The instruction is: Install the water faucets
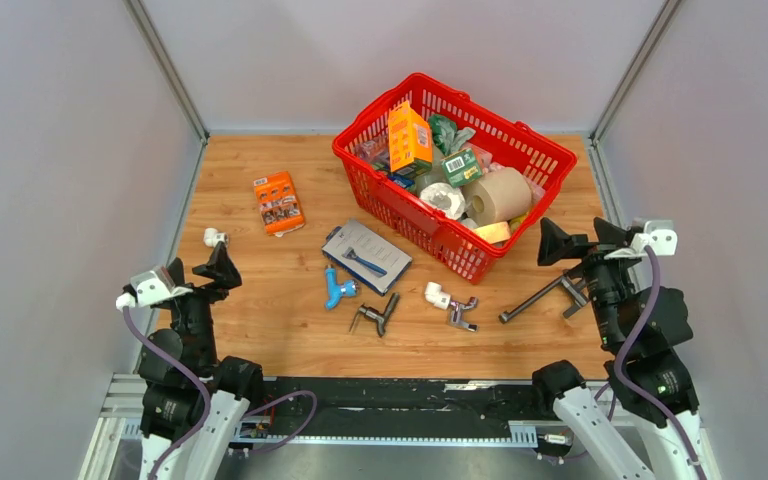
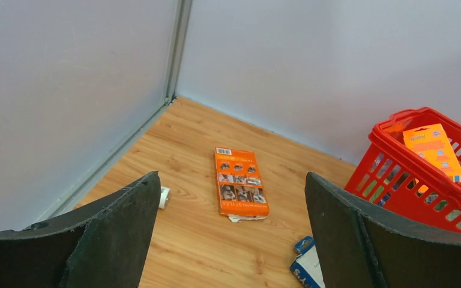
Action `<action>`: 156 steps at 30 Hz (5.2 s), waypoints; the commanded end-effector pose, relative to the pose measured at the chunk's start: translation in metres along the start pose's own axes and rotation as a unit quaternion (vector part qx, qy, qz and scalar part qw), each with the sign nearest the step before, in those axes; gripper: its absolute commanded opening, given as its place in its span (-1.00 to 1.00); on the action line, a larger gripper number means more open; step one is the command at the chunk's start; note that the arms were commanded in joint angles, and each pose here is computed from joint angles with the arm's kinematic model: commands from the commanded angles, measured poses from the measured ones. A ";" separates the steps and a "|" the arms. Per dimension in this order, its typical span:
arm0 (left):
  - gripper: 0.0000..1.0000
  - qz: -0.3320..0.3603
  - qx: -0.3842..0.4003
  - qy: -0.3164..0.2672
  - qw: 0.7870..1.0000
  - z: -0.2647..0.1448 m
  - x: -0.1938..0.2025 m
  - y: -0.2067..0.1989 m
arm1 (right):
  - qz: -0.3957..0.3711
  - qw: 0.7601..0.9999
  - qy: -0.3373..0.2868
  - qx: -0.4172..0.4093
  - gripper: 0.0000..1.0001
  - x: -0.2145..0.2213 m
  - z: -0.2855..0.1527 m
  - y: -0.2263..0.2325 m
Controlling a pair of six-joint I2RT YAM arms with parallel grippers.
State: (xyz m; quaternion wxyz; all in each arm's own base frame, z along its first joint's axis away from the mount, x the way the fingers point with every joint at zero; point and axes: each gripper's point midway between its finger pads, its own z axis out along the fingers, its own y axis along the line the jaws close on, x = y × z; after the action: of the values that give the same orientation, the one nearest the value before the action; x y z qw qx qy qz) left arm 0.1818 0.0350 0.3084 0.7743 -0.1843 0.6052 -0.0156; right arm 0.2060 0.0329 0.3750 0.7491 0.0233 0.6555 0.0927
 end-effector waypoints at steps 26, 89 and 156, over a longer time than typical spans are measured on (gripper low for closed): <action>0.91 0.098 0.053 0.141 0.984 0.039 0.068 -0.034 | -0.022 0.865 0.246 -0.437 1.00 0.094 0.006 0.217; 0.54 -0.008 0.071 0.576 0.814 0.012 0.272 -0.124 | 0.055 0.899 0.279 -0.333 1.00 0.172 0.037 0.160; -1.00 -0.538 0.073 0.433 0.719 -0.006 0.175 -0.249 | 0.155 0.886 0.200 -0.388 -0.50 0.220 0.032 0.274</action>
State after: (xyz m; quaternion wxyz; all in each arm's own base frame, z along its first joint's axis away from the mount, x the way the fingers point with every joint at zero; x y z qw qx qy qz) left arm 0.2681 -0.2408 0.1978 0.2910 -0.3871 0.7057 -0.5172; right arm 0.2241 0.3347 0.1715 0.4927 -0.2092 0.7216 0.4391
